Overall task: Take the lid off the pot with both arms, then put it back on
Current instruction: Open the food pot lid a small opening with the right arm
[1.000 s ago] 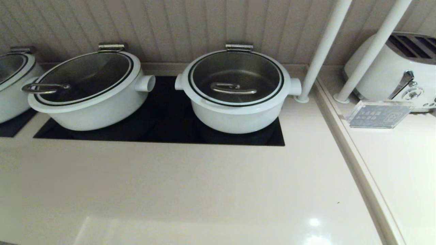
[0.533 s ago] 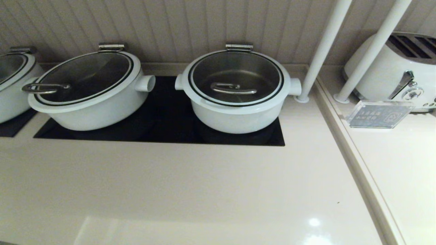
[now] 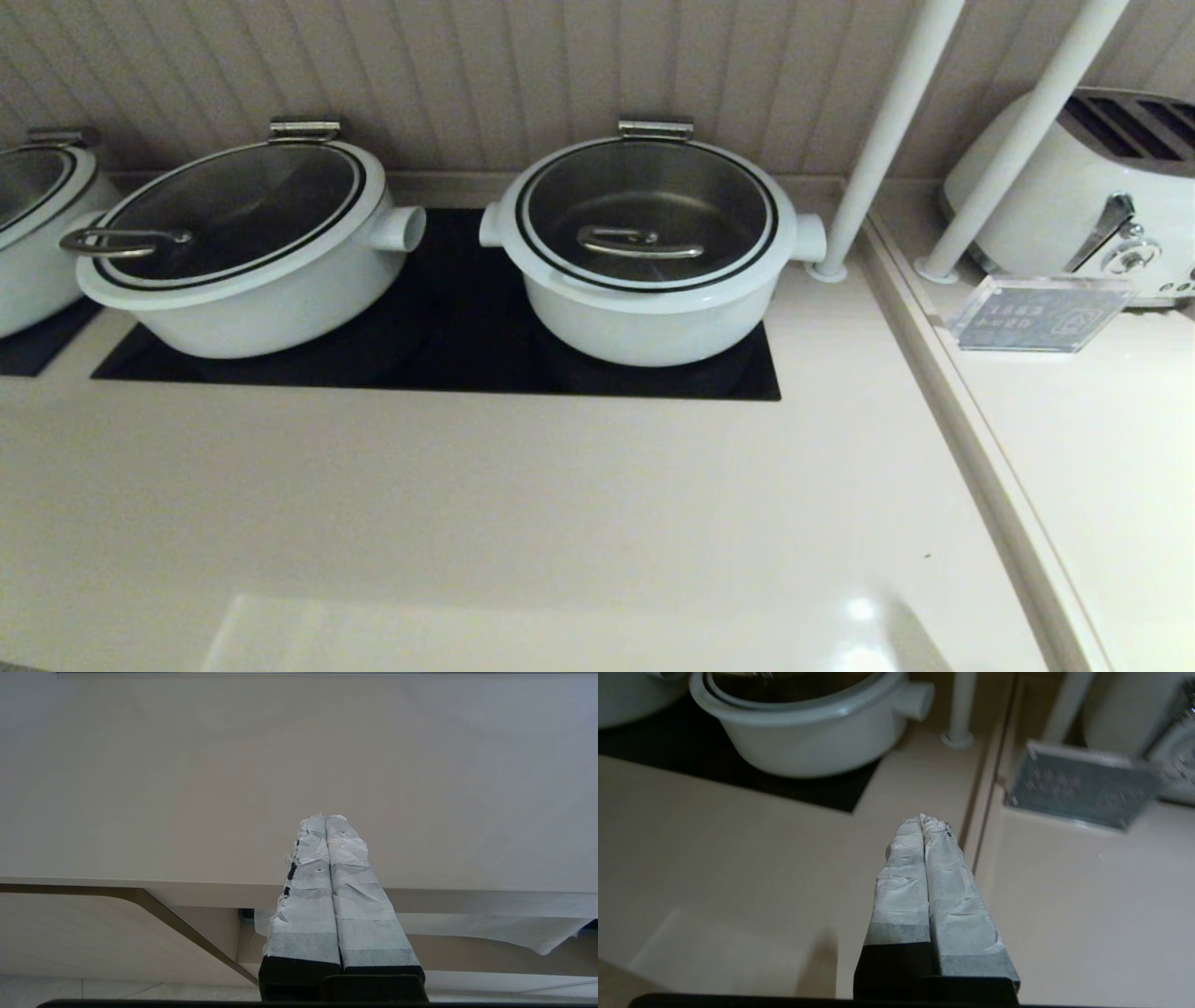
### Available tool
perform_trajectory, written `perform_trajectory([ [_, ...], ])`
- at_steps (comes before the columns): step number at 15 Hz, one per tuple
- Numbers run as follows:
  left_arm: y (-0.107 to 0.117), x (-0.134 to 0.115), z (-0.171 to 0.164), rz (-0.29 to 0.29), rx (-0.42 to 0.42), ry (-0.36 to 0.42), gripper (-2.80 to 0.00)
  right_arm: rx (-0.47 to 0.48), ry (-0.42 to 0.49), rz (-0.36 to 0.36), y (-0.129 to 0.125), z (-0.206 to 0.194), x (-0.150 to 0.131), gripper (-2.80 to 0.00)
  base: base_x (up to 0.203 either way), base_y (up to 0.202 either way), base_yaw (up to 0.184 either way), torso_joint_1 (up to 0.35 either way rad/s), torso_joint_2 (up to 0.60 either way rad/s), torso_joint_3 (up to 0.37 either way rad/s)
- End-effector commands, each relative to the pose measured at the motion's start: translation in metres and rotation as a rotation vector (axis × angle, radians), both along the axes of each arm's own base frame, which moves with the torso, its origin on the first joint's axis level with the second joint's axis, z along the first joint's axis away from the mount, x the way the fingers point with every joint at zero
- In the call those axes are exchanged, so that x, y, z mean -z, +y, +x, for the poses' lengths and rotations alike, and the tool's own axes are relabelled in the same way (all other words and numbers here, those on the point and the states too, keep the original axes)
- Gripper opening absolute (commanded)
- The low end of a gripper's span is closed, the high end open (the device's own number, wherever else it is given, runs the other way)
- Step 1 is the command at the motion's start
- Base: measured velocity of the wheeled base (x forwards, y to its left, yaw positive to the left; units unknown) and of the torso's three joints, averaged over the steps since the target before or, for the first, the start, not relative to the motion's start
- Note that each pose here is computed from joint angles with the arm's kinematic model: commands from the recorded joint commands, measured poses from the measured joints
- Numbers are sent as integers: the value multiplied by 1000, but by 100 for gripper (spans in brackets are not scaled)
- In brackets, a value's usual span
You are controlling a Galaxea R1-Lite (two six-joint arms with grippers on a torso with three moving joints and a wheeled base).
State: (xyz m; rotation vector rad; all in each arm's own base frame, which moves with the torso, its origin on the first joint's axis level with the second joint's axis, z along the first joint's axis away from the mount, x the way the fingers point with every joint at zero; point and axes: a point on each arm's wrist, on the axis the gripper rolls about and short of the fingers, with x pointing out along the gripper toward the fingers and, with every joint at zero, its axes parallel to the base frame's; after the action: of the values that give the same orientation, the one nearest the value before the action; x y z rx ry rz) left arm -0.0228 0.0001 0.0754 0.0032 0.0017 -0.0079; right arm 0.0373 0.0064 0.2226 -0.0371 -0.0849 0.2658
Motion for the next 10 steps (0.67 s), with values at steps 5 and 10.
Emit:
perform_trajectory([
  [5,0,0,0,0,0,3,-280,-345,44,-12,28,108,-23,-280,0,0,0,0,0,0],
  [10,0,0,0,0,0,2,-280,-635,87,45,80,139,-12,-280,0,0,0,0,0,0],
])
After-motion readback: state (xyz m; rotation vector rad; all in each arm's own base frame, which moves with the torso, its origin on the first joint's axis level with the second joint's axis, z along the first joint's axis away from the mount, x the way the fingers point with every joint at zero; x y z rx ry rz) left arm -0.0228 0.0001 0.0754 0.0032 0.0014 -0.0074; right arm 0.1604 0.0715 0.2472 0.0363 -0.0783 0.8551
